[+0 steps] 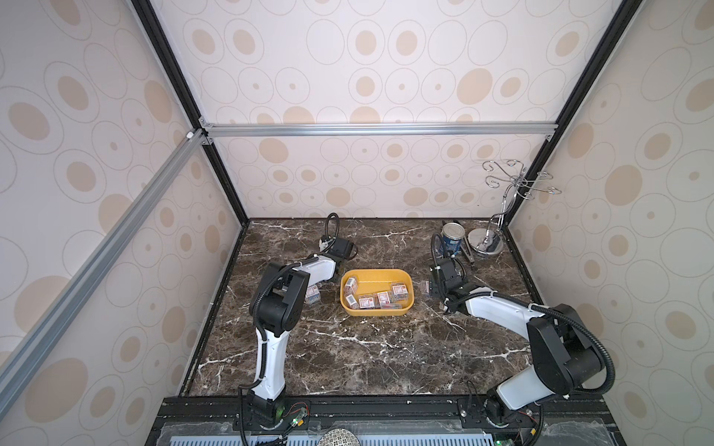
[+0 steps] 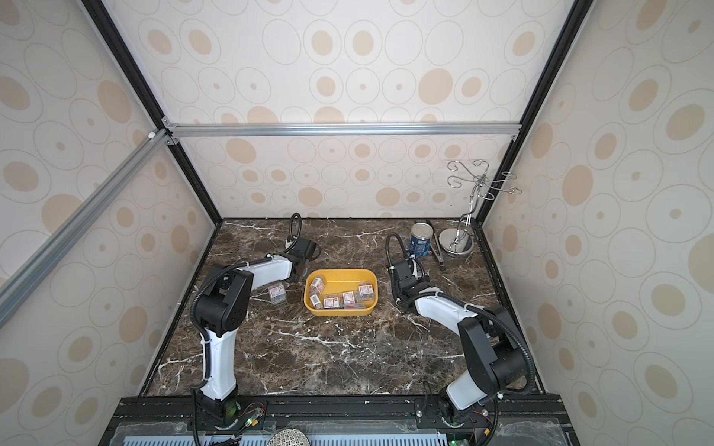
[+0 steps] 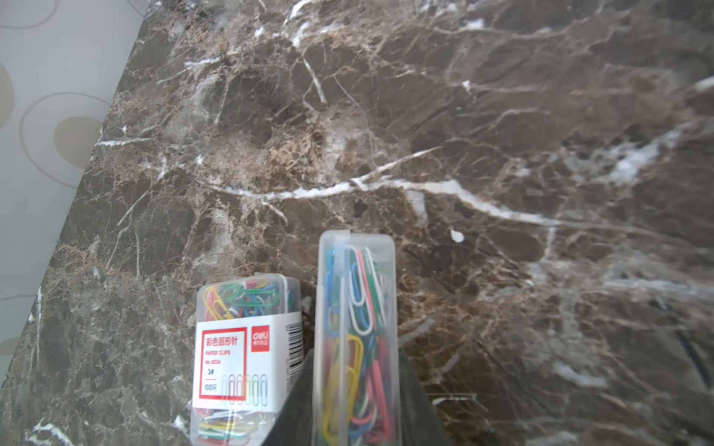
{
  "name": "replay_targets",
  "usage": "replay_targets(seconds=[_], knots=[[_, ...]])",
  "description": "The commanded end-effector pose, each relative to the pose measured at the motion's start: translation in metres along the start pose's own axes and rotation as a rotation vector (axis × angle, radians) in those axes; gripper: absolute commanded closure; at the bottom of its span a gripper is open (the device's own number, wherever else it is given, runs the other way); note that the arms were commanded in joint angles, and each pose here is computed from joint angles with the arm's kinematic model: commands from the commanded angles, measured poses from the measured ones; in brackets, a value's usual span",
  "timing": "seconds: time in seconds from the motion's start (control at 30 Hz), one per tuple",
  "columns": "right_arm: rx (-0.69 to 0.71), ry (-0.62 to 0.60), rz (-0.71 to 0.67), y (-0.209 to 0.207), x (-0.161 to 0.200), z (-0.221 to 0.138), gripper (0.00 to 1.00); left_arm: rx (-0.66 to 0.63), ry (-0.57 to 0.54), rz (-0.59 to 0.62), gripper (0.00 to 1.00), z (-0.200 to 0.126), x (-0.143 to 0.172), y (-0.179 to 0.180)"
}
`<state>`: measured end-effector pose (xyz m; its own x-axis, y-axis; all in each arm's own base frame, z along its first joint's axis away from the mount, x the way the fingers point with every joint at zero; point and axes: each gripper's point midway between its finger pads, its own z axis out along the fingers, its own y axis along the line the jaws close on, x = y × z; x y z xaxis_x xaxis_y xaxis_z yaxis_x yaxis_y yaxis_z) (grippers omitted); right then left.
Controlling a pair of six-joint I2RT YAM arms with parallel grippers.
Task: Take the paper clips out of the storage box
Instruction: Place the boxed paper clips at the center of the board.
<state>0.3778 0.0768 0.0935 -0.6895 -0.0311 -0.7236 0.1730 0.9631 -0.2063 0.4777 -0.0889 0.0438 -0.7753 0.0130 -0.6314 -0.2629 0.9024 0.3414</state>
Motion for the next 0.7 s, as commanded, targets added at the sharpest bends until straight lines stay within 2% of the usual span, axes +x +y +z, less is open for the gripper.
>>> replay_targets(seconds=[0.0,0.23,0.37,0.53,0.67], knots=[[0.018,-0.002,-0.022,0.002,-0.003,-0.001,0.21,-0.01,0.004,0.041,0.7,0.0,-0.002,-0.005],[0.016,0.004,-0.03,0.004,-0.004,0.001,0.21,0.062,0.014,0.036,0.56,-0.003,-0.003,-0.017],[0.012,0.0,-0.028,0.004,-0.004,0.0,0.21,0.114,0.002,0.018,0.55,-0.013,-0.011,-0.022],[0.013,-0.001,-0.029,0.004,-0.004,0.0,0.21,0.245,-0.032,-0.016,0.55,-0.035,-0.025,-0.034],[0.018,0.003,-0.031,0.004,-0.004,0.001,0.21,0.245,-0.055,-0.034,0.54,-0.042,-0.032,-0.03]])
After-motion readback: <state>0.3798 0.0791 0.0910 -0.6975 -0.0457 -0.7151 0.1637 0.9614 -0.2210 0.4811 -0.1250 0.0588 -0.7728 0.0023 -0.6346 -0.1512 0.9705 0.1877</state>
